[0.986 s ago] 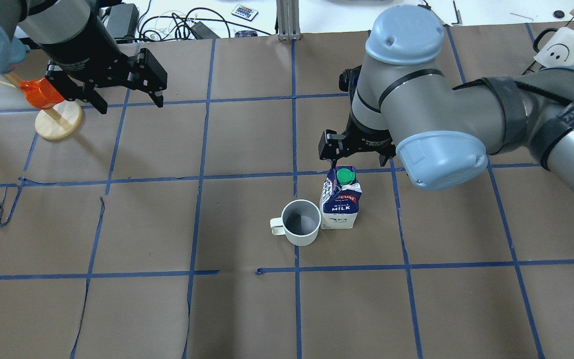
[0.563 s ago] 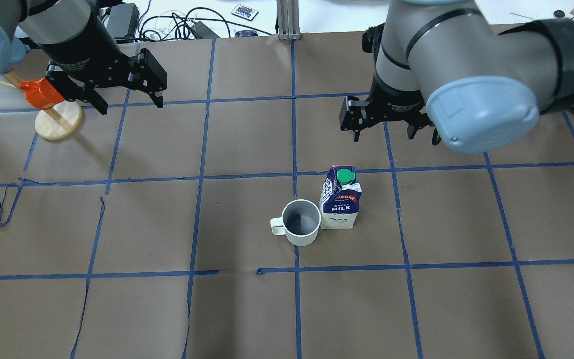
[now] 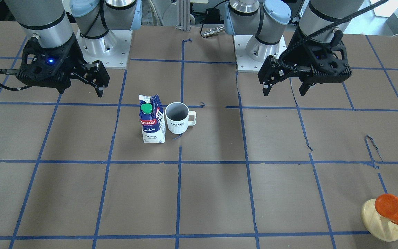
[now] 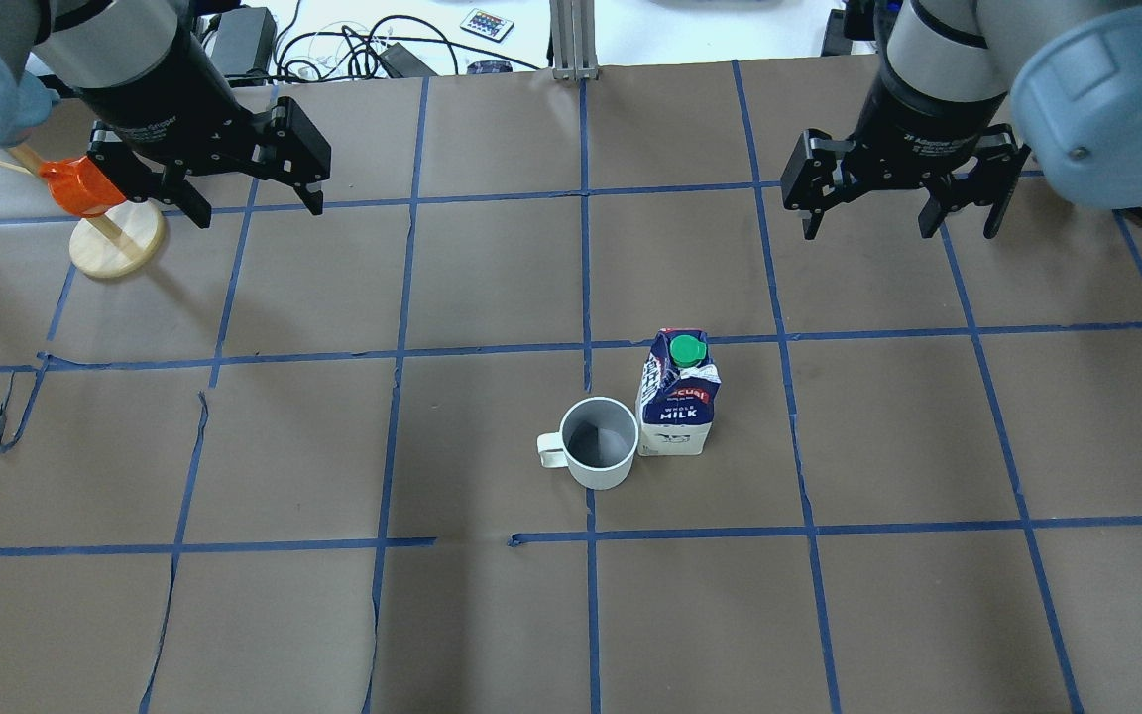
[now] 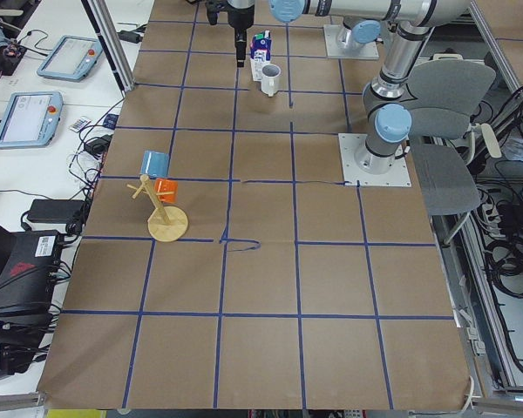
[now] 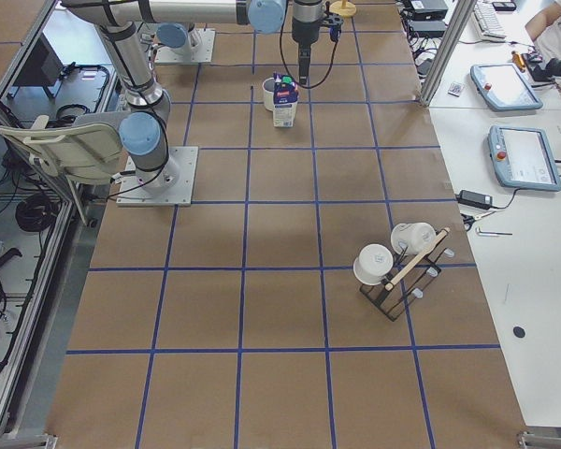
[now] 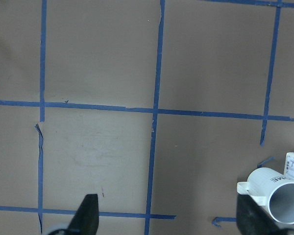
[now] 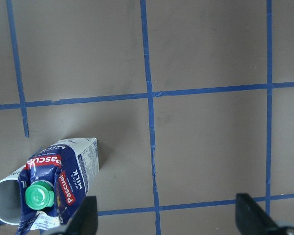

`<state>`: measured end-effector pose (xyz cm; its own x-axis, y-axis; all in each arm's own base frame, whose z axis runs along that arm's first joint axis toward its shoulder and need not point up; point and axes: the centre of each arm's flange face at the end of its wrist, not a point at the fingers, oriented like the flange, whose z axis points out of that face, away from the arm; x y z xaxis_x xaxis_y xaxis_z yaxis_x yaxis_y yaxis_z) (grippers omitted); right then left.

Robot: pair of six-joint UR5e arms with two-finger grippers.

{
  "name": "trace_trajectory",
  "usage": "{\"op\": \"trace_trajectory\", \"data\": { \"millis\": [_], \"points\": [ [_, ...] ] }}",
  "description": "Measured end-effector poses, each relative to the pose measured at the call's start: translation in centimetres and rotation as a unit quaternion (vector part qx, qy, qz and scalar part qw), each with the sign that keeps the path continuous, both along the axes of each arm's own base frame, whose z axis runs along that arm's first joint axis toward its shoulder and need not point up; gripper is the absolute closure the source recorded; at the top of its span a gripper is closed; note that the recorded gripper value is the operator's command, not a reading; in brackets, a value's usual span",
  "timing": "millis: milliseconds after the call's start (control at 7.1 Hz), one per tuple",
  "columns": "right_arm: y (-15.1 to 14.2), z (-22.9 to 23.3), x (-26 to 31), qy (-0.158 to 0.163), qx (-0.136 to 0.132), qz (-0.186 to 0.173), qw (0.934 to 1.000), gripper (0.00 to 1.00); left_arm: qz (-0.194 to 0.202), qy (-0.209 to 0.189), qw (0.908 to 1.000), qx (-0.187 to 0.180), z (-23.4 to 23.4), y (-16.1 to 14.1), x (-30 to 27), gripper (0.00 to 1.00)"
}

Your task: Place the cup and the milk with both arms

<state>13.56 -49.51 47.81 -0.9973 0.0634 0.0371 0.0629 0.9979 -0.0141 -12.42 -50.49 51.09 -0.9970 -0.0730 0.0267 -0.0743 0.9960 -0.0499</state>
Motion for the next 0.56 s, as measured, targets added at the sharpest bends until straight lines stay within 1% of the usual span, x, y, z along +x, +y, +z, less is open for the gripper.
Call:
{"op": "trace_trajectory", "data": {
  "millis": [282, 563],
  "points": [
    [-0.02, -0.05, -0.65, -0.003, 0.006, 0.002, 1.0000, 0.00, 0.000, 0.000, 1.0000, 0.000, 0.05, 0.04, 0.00, 0.00],
    [0.30, 0.51, -0.50, -0.014, 0.003, 0.003, 0.9999, 0.00, 0.000, 0.000, 1.0000, -0.001, 0.08, 0.06, 0.00, 0.00]
  ]
}}
